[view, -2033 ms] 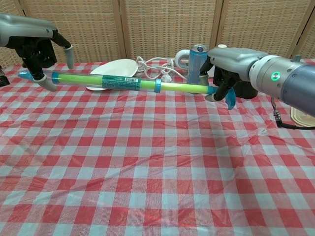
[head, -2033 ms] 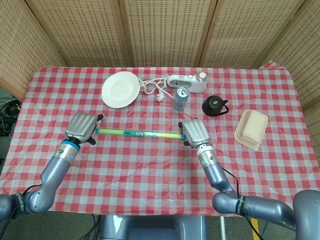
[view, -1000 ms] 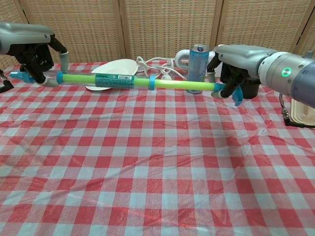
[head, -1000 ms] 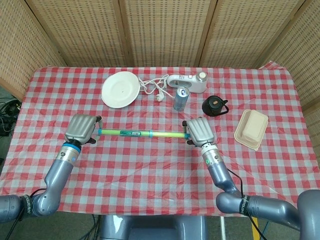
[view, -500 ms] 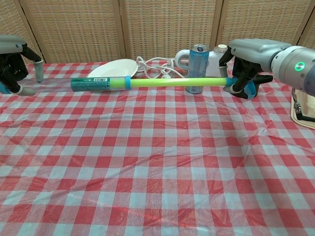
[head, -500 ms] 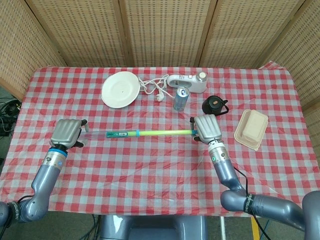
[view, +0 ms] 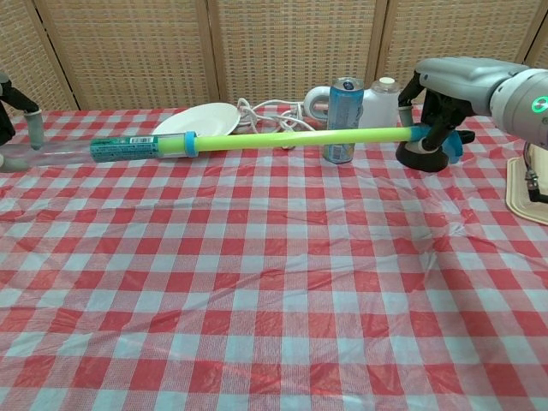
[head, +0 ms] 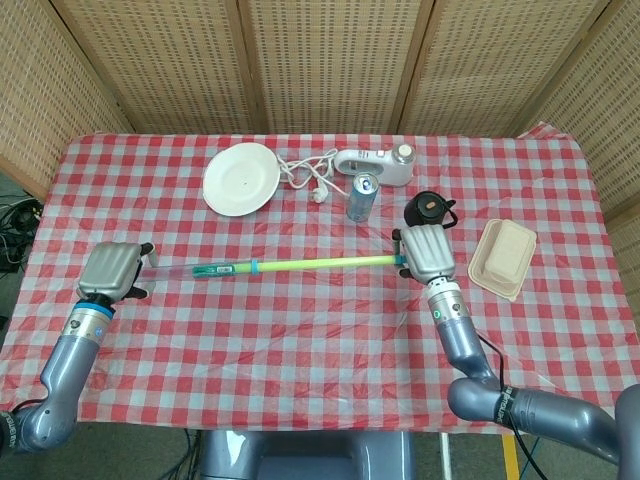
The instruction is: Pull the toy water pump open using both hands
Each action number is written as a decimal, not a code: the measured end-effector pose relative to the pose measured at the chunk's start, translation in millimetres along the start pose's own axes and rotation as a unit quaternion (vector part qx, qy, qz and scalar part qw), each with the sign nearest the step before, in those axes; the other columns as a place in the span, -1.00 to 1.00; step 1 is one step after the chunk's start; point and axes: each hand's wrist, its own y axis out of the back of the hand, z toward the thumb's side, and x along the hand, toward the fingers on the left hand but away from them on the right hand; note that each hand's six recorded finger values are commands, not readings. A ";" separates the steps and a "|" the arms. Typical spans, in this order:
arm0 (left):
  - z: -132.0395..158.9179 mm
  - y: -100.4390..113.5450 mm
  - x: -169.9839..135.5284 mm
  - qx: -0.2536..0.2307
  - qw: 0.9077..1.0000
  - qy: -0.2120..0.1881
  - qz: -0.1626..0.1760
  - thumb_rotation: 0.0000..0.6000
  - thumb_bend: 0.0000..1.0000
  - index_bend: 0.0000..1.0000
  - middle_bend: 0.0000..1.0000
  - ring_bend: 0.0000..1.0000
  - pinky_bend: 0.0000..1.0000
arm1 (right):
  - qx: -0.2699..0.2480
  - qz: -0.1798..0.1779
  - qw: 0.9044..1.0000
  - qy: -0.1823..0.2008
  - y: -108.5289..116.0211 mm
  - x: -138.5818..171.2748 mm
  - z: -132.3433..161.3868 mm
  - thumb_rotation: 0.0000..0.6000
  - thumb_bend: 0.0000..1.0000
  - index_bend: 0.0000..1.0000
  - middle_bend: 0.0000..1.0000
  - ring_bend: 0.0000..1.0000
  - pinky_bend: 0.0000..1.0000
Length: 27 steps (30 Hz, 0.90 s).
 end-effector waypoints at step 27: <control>-0.2 -4.2 -8.5 -0.005 1.000 -0.023 -0.013 1.00 -0.56 -0.82 -0.94 -0.77 -0.66 | 0.040 0.050 0.998 -0.023 -17.1 6.2 -19.3 1.00 -0.59 -0.61 -0.57 -0.45 -0.62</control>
